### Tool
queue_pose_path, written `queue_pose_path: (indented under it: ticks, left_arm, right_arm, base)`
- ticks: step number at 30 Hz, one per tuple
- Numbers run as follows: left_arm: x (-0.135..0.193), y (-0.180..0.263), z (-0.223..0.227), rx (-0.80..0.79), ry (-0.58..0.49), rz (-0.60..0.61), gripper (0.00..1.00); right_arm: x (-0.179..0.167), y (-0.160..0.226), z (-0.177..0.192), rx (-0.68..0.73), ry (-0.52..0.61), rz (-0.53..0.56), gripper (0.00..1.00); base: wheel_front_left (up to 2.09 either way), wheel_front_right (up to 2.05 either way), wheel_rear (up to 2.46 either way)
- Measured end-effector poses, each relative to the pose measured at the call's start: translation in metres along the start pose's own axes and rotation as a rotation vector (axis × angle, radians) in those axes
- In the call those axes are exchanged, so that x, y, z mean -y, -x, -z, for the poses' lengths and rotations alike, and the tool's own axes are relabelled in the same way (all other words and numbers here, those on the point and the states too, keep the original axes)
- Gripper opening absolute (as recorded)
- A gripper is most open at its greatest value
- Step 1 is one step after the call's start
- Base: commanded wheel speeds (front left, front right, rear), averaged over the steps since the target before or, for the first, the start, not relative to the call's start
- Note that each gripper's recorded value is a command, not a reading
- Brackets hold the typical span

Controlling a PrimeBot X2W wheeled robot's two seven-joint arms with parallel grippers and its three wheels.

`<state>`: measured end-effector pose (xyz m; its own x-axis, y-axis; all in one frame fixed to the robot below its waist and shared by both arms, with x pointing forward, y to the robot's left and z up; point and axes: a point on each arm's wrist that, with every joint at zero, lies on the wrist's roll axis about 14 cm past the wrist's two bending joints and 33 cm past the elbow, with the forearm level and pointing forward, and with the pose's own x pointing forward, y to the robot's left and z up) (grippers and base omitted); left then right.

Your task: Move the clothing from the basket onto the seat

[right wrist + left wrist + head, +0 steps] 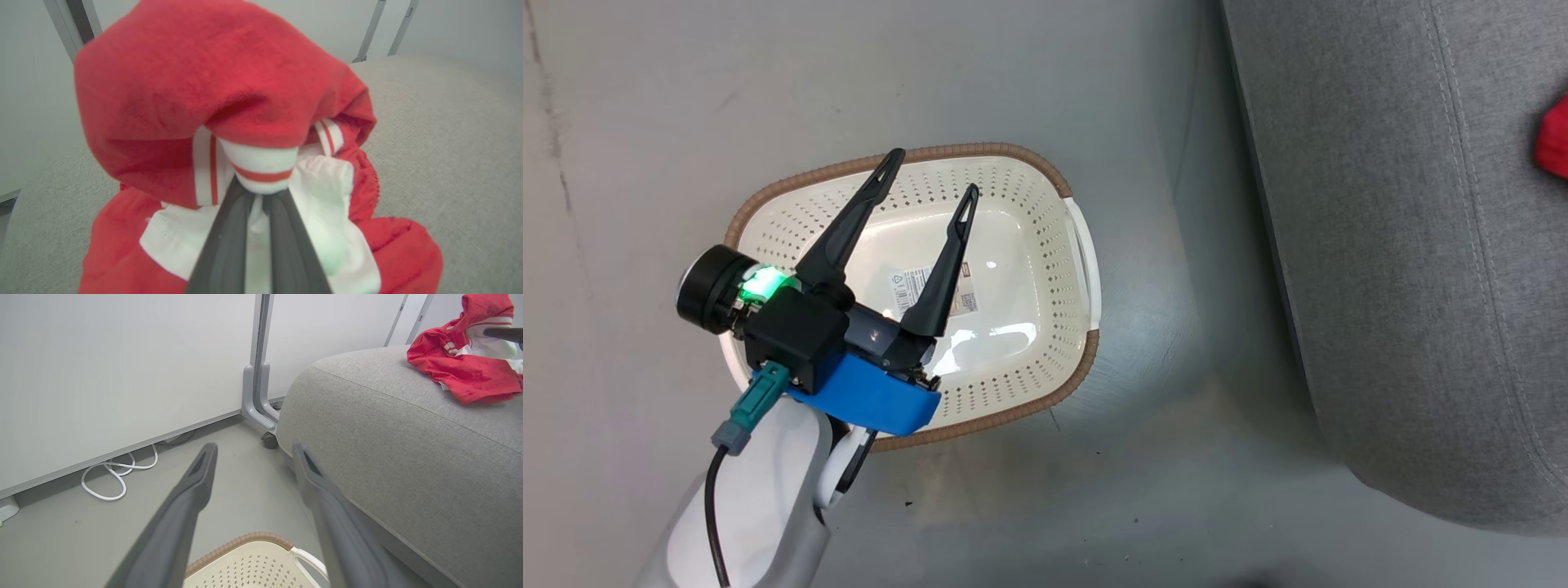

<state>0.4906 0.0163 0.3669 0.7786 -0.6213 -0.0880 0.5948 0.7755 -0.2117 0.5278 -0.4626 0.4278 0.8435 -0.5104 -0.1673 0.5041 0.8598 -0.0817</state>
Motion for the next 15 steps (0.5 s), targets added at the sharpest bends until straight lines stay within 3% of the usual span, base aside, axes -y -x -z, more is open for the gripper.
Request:
queue_pose_path:
  ticks: [3, 4, 6, 7, 8, 15]
  left_arm:
    - [0.001, -0.001, -0.003, 0.006, 0.0, -0.001, 1.0]
    - [0.001, -0.001, -0.004, 0.007, -0.002, -0.003, 1.0]
    - [0.001, -0.001, -0.009, 0.018, -0.005, -0.005, 1.0]
    - [0.002, -0.001, -0.012, 0.023, -0.008, -0.006, 1.0]
    - [0.003, -0.001, -0.014, 0.026, -0.008, -0.006, 1.0]
    - [0.015, 0.006, -0.033, 0.049, 0.022, -0.018, 1.0]
  right_arm:
    - [0.0, 0.003, 0.004, -0.014, 0.003, -0.002, 0.0]
    - [-0.003, 0.004, 0.005, -0.019, 0.008, -0.009, 0.11]
    - [-0.006, 0.006, 0.003, -0.02, 0.016, -0.023, 0.44]
    - [-0.007, 0.007, 0.001, -0.014, 0.017, -0.027, 0.85]
    - [-0.007, 0.008, -0.002, -0.011, 0.019, -0.03, 1.0]
    - [-0.012, 0.023, -0.017, -0.003, 0.049, -0.077, 1.0]
  base:
    - [0.0, 0.0, 0.0]
    - [0.0, 0.0, 0.0]
    - [0.0, 0.0, 0.0]
    - [0.0, 0.0, 0.0]
    - [0.0, 0.0, 0.0]
    - [0.0, 0.0, 0.0]
